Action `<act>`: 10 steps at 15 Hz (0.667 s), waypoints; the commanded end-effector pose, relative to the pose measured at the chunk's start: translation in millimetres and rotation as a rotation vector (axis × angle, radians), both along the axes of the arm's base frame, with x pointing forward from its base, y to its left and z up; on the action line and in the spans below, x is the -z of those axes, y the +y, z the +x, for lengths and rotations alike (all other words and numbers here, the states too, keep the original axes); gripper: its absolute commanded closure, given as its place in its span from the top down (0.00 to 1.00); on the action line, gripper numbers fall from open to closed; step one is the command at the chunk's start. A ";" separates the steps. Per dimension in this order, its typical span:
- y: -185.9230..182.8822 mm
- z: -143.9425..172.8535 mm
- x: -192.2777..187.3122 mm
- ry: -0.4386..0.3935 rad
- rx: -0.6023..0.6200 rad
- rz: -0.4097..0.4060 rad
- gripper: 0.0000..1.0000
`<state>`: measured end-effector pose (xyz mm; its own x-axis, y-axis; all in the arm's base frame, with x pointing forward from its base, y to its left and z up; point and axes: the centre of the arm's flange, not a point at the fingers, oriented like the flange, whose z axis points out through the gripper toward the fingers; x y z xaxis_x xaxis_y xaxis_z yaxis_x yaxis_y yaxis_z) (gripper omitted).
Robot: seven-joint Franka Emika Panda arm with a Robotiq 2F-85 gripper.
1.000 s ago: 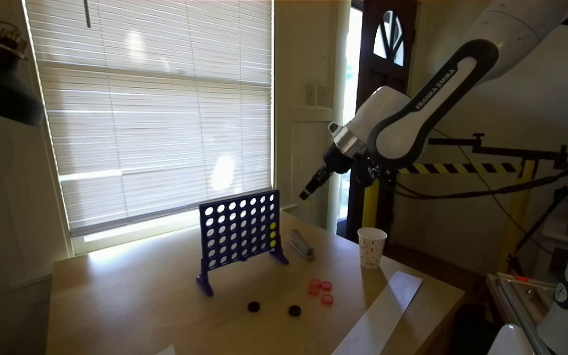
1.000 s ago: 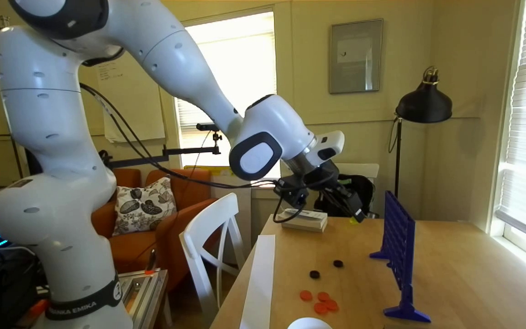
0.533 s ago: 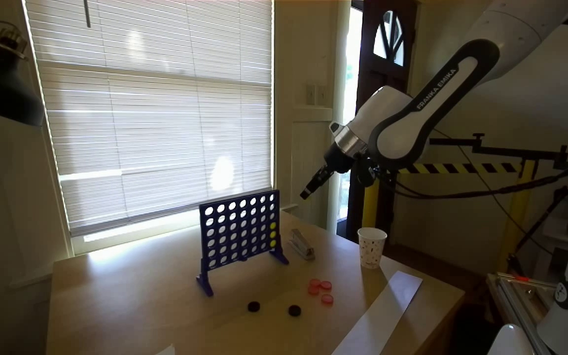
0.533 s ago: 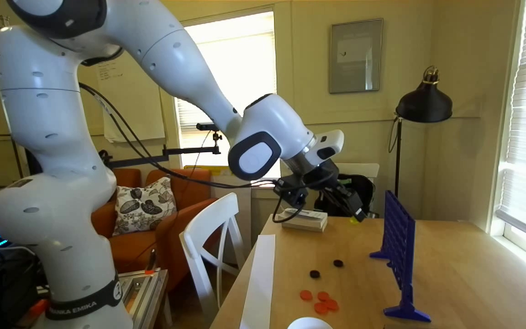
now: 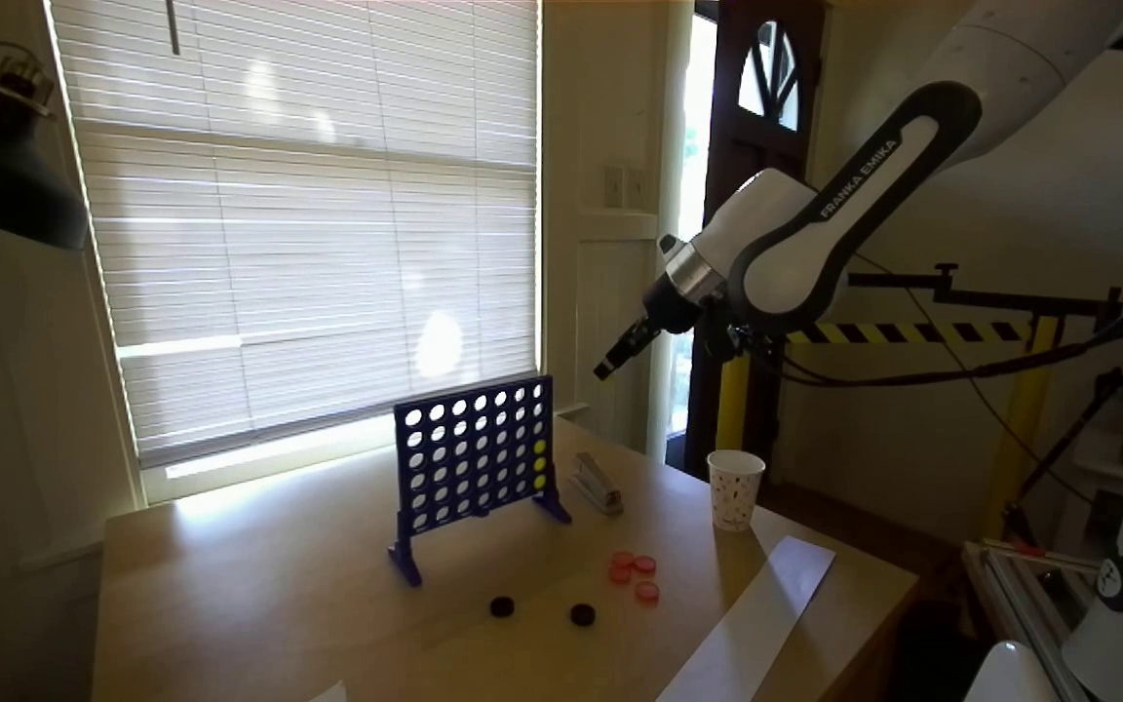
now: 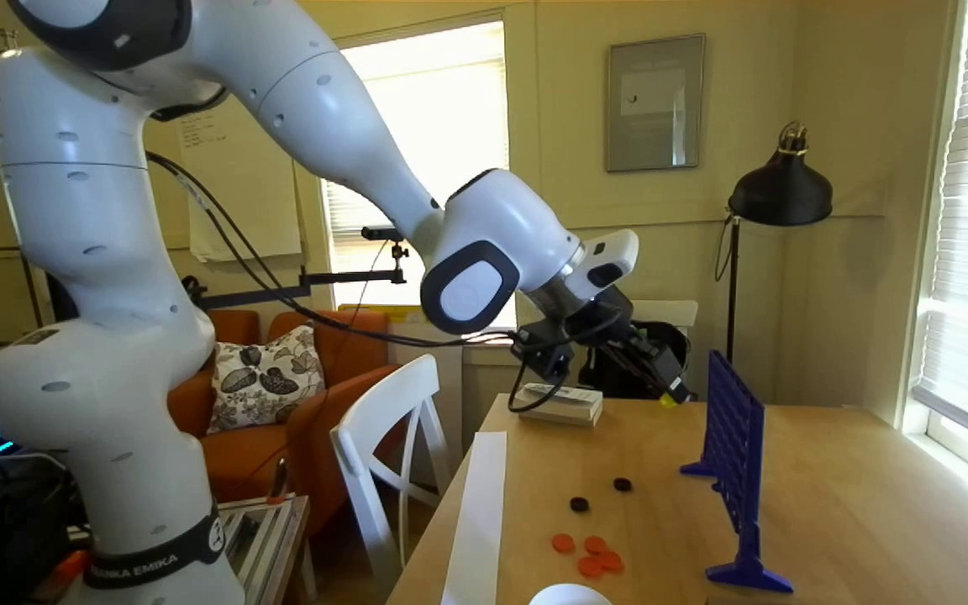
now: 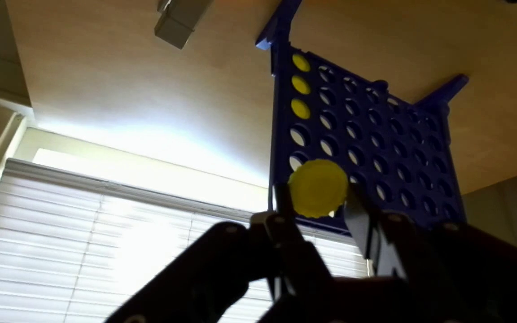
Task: Put one yellow ring inside the blue gameboard.
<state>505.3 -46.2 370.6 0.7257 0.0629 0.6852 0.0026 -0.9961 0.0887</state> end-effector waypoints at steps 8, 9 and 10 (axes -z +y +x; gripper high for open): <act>-6.1 14.7 -4.7 -0.140 0.031 -0.029 0.10; -5.5 16.9 -4.7 -0.155 0.026 -0.032 0.10; -4.6 18.5 -5.4 -0.168 0.023 -0.035 0.10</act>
<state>512.3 -59.2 377.5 0.6386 0.0651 0.7668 -0.0340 -0.9930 0.1127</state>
